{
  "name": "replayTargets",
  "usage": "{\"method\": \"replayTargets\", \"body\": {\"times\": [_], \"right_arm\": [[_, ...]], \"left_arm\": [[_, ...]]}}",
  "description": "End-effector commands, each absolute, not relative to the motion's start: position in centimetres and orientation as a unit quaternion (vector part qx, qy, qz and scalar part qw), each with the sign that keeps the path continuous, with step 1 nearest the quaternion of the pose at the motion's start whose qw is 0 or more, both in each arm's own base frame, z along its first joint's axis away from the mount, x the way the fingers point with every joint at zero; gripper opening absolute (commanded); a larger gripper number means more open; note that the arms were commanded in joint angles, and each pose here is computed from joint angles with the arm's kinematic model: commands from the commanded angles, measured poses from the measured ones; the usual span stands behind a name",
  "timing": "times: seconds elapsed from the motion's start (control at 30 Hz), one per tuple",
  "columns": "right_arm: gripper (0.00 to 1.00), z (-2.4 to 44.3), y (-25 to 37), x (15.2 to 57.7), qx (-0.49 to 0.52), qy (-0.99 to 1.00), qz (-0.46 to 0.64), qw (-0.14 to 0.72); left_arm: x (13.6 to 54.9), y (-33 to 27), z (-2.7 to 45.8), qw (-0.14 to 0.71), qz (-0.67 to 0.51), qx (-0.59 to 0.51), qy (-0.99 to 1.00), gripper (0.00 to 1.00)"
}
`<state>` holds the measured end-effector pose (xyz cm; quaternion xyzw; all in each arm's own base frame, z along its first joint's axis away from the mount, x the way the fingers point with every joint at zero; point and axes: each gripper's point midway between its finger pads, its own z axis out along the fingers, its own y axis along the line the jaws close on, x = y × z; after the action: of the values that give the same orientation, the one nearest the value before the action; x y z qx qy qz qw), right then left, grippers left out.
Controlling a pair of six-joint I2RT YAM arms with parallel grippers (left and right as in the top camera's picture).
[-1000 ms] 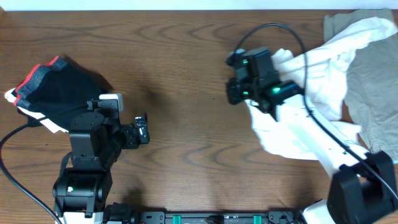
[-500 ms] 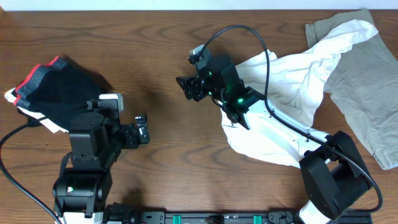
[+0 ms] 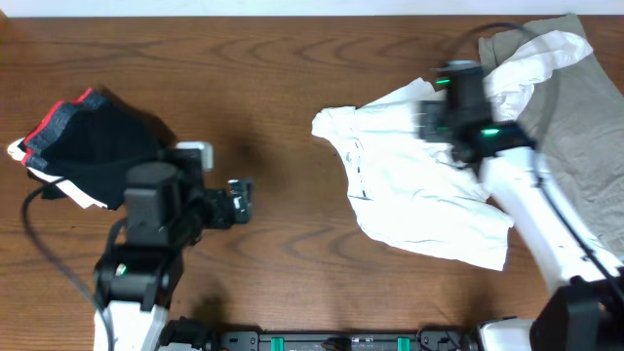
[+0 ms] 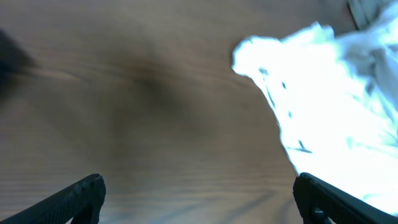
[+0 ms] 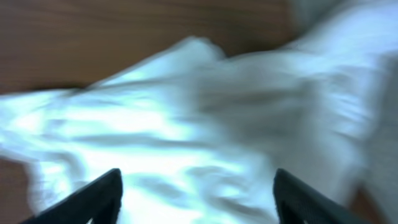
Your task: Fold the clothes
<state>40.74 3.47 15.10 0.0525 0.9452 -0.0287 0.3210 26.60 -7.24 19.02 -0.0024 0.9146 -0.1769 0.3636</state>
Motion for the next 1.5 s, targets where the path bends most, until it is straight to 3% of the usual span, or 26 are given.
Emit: {"method": "replayTargets", "body": {"times": [0.0, 0.13, 0.47, 0.93, 1.1, 1.23, 1.4, 1.47], "right_arm": [[0.58, 13.7, -0.3, 39.7, 0.104, 0.954, -0.012, 0.280], [0.52, 12.0, -4.7, 37.8, 0.162, 0.960, -0.012, 0.230], [0.59, 10.8, -7.9, 35.8, 0.197, 0.961, -0.026, 0.192], [0.60, 10.7, -7.9, 35.7, 0.196, 0.961, -0.026, 0.191], [0.60, 10.7, -7.9, 35.7, 0.196, 0.961, -0.026, 0.190], [0.60, 10.7, -7.9, 35.7, 0.197, 0.961, -0.026, 0.190], [0.60, 10.7, -7.9, 35.7, 0.197, 0.961, -0.026, 0.190], [0.60, 10.7, -7.9, 35.7, 0.196, 0.962, -0.026, 0.190]], "left_arm": [[26.9, -10.7, 18.2, 0.321, -0.232, 0.005, 0.918, 0.98], [26.7, -15.2, 16.1, 0.262, -0.271, 0.012, 0.926, 0.98], [23.2, -24.4, 8.3, 0.093, -0.286, -0.017, 0.954, 0.98], [23.7, -30.7, 2.6, 0.118, -0.281, 0.045, 0.951, 0.98], [23.7, -32.3, 1.3, 0.124, -0.292, 0.059, 0.947, 0.78], [23.9, -32.7, 1.2, 0.128, -0.297, 0.062, 0.944, 0.47], [23.9, -32.7, 1.2, 0.129, -0.297, 0.062, 0.944, 0.43], [23.9, -32.7, 1.2, 0.129, -0.297, 0.062, 0.944, 0.29]]}}
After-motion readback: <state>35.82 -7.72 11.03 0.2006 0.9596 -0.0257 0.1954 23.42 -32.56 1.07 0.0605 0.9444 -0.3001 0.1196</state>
